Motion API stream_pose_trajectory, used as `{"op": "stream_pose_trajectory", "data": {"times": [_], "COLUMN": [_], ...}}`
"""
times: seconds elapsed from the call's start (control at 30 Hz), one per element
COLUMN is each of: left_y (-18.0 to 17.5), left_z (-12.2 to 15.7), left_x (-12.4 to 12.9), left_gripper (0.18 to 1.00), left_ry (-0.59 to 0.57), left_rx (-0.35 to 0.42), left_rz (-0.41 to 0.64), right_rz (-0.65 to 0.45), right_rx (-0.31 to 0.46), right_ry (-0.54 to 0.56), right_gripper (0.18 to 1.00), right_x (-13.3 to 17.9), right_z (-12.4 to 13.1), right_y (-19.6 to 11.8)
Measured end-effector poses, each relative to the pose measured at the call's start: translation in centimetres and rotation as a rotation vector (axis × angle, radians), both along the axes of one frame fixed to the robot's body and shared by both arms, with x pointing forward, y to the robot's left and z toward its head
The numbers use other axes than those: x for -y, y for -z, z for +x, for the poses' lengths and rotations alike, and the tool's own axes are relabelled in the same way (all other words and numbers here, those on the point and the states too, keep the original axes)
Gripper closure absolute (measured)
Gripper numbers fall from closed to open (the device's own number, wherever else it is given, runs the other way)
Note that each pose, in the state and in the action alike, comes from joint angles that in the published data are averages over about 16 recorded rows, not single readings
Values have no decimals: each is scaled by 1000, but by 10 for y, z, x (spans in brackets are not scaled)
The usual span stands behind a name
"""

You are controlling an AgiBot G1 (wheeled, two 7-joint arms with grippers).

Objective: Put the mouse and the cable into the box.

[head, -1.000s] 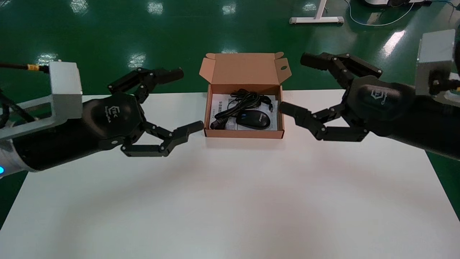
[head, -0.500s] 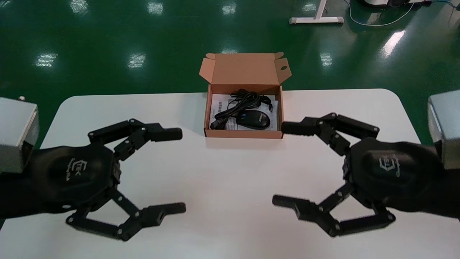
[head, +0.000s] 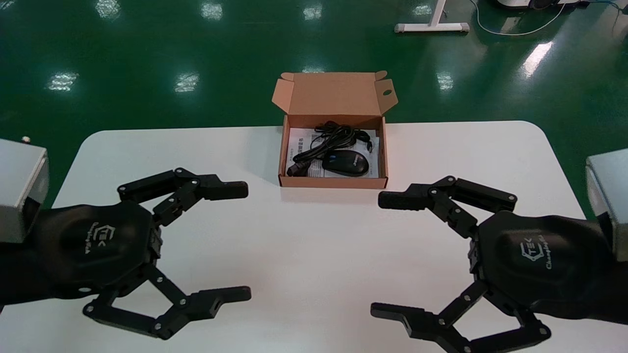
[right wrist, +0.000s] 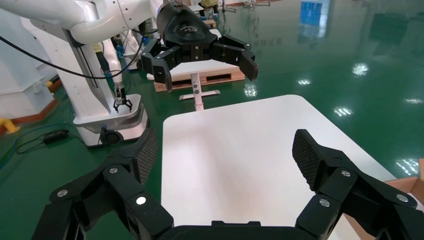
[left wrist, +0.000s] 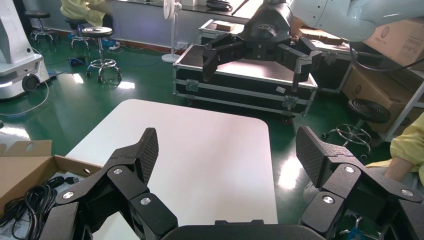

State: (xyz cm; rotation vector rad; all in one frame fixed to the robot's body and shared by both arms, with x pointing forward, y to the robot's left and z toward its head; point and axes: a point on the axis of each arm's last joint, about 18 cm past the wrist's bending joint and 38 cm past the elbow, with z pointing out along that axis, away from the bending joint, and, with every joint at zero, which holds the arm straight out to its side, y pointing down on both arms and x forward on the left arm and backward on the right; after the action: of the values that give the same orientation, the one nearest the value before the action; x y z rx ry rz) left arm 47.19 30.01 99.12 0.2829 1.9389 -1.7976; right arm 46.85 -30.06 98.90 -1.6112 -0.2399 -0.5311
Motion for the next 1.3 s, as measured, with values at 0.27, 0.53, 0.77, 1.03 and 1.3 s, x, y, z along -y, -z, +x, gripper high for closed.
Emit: {"op": "stream_pose_trajectory", "data": {"times": [0.27,0.53,0.77,1.03,1.3], "left_y": [-1,-1,-1,-1,-1], "left_z": [2,3,3,3,3], "left_x": [0,0,0,0,0], "left_gripper": [184,184,184,184,184], "left_ry": [-3,-5,-6,-7,-7], "left_rx": [3,4,5,5,6], "left_rz": [-5,-8,-8,-8,-9], "right_rz": [9,13,15,16,17], "right_rx": [5,8,9,9,10], "right_ry": [8,12,14,15,16], "right_gripper": [178,178,178,178,178], "right_x": [1,1,1,2,2], "right_z": [3,5,6,6,7], "right_y": [-2,-2,-3,-3,-3]}}
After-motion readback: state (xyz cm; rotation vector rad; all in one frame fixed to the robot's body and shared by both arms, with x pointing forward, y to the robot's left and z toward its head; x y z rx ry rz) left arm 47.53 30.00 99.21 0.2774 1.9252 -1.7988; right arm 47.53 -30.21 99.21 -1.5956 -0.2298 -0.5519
